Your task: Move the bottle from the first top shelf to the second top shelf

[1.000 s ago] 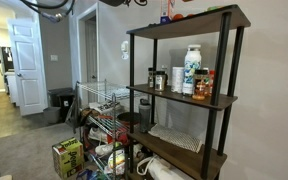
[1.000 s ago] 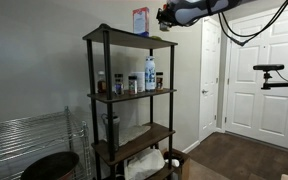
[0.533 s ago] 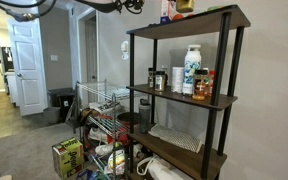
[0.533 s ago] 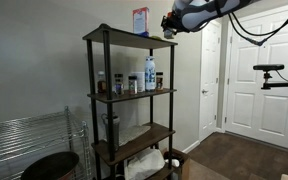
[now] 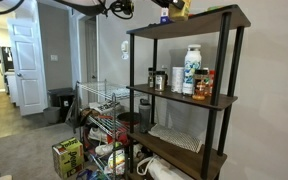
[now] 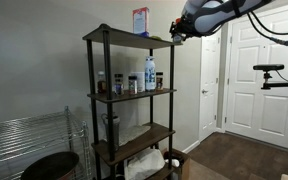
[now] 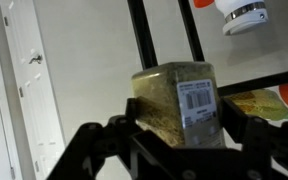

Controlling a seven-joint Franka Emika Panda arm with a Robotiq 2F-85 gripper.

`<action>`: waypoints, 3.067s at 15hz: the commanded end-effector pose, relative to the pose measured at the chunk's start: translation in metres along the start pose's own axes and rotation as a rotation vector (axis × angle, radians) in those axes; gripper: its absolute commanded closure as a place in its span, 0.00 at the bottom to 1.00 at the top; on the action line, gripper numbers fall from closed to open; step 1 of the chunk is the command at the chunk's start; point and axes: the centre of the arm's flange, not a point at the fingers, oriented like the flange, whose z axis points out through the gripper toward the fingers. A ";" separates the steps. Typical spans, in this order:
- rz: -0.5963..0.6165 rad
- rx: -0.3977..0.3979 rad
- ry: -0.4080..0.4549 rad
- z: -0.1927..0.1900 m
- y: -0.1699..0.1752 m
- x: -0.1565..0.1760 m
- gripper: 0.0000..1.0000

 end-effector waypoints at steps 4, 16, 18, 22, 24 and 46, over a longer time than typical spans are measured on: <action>-0.062 0.096 0.085 0.002 -0.009 -0.027 0.43; -0.084 0.104 0.028 0.036 -0.007 -0.045 0.43; -0.071 0.087 0.023 0.037 0.003 -0.050 0.43; -0.078 0.059 -0.023 0.042 0.023 -0.068 0.43; -0.088 0.043 -0.046 0.044 0.031 -0.077 0.43; -0.133 0.025 -0.111 0.056 0.019 -0.112 0.18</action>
